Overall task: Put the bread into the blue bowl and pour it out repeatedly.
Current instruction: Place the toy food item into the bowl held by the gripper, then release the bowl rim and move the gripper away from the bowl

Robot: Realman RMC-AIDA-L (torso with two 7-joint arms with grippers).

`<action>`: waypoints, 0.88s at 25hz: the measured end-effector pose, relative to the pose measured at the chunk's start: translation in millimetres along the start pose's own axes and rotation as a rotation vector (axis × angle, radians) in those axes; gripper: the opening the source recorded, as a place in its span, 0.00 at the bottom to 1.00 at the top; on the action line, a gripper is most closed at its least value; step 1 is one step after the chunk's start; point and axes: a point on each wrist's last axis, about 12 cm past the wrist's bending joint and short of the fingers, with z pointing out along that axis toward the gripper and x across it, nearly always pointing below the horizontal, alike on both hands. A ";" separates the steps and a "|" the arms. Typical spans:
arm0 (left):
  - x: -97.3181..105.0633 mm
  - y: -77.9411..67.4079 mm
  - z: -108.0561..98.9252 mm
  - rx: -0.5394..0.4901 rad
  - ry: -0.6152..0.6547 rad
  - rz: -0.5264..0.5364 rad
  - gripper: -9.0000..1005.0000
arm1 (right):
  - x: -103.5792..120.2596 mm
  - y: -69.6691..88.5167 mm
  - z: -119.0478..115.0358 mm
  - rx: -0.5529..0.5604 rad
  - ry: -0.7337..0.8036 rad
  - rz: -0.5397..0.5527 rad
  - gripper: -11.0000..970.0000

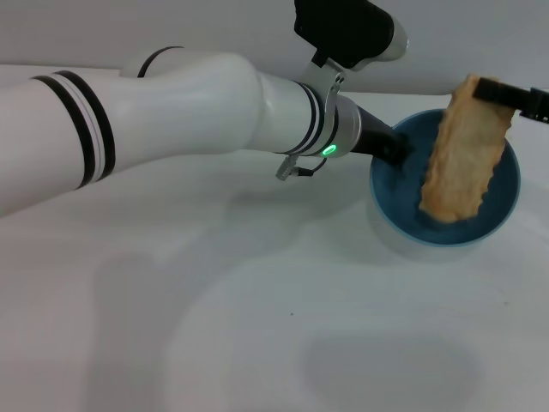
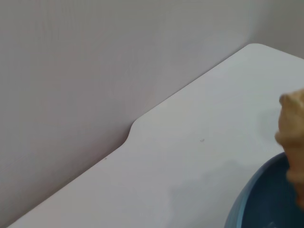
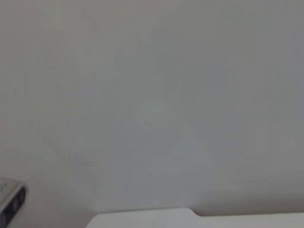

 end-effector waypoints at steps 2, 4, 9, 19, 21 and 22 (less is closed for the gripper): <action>0.2 0.1 0.0 0.000 0.000 0.000 0.01 | 3.4 0.8 2.0 -0.003 0.020 -0.003 0.17; 0.0 -0.2 0.0 0.000 -0.001 0.000 0.01 | 8.9 0.6 5.9 -0.004 0.042 0.011 0.18; -0.1 -0.5 0.0 0.001 -0.002 -0.001 0.01 | 10.7 -1.9 5.7 0.012 0.040 0.012 0.19; 2.8 6.7 -0.2 -0.006 0.039 -0.014 0.01 | -3.2 -2.0 -32.6 -0.010 -0.181 -0.085 0.45; 3.3 11.9 -1.7 0.000 0.079 -0.036 0.01 | -7.1 -5.5 -48.4 0.008 -0.264 -0.096 0.47; 3.4 12.3 -1.9 0.003 0.089 -0.039 0.01 | -8.2 -7.9 -54.6 0.019 -0.285 -0.092 0.48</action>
